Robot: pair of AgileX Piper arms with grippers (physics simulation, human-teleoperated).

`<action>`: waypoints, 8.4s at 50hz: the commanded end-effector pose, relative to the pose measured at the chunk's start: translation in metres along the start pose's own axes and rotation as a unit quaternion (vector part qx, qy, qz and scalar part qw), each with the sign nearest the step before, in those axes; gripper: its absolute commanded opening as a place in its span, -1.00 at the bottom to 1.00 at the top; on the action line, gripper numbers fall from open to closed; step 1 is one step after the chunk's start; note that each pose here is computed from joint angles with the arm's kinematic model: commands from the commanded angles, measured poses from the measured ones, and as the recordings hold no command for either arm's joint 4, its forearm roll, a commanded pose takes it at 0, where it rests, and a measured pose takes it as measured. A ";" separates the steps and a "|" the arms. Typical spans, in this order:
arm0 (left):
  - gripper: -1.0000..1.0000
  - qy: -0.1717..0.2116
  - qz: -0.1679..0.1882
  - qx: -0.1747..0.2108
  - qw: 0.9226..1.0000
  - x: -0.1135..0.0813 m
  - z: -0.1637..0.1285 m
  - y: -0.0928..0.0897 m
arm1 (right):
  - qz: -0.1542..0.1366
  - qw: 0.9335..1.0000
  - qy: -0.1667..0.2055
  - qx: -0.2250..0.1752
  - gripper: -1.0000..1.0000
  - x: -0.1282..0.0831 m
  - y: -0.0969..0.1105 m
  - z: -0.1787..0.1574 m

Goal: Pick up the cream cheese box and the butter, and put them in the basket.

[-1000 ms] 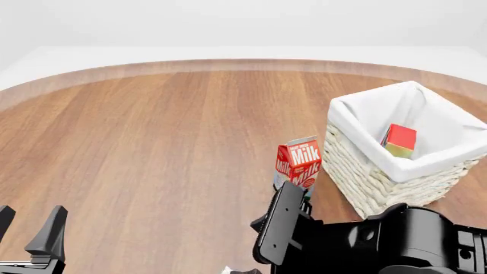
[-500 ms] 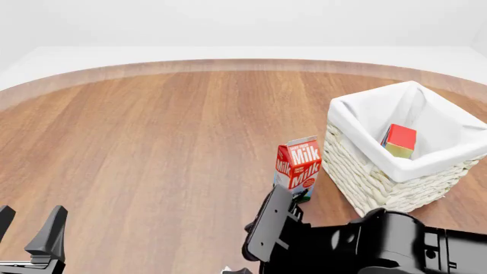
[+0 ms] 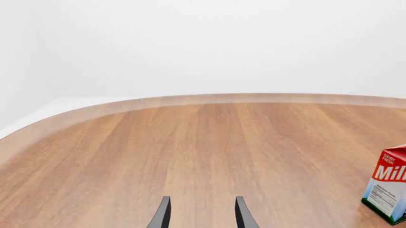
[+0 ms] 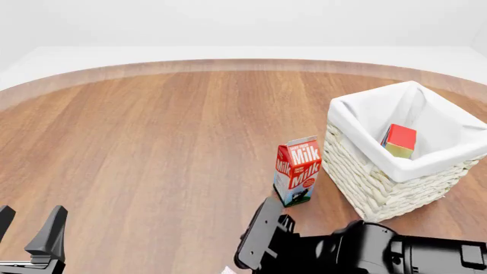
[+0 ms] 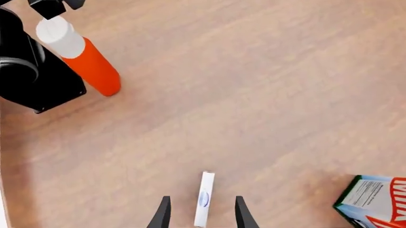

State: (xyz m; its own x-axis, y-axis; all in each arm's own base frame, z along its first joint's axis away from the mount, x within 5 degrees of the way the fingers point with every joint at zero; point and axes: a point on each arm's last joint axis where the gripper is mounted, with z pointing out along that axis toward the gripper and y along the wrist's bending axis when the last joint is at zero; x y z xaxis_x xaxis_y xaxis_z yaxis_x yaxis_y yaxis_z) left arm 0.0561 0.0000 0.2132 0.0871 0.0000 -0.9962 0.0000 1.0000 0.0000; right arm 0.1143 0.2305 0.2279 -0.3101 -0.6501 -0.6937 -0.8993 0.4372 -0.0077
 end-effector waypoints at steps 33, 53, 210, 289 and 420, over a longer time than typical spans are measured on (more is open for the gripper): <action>1.00 0.000 0.000 0.000 1.000 0.000 0.000 0.000 | 0.017 1.000 0.018 -0.007 1.00 0.016 0.006 0.034; 1.00 0.000 0.000 0.000 1.000 0.000 0.000 0.000 | 0.025 0.999 0.025 -0.005 1.00 0.023 0.005 0.046; 1.00 0.000 0.000 0.000 1.000 0.000 0.000 0.000 | 0.027 0.999 -0.034 -0.007 -1.00 -0.004 0.005 -0.009; 1.00 0.000 0.000 0.000 1.000 0.000 0.000 0.000 | 0.111 0.950 -0.250 0.149 -1.00 -0.074 -0.065 -0.201; 1.00 0.000 0.000 0.000 1.000 0.000 0.000 0.000 | 0.312 0.821 -0.190 0.439 -1.00 -0.001 -0.246 -0.201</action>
State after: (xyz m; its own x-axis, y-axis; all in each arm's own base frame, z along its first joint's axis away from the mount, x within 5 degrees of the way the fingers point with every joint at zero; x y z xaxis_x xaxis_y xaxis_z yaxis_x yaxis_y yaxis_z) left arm 0.0561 0.0000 0.2132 0.0871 0.0000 -0.9962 0.0000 1.0000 0.0000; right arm 0.2670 0.0047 0.3758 -0.3643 0.0291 -0.9308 -0.0045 0.9994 0.0330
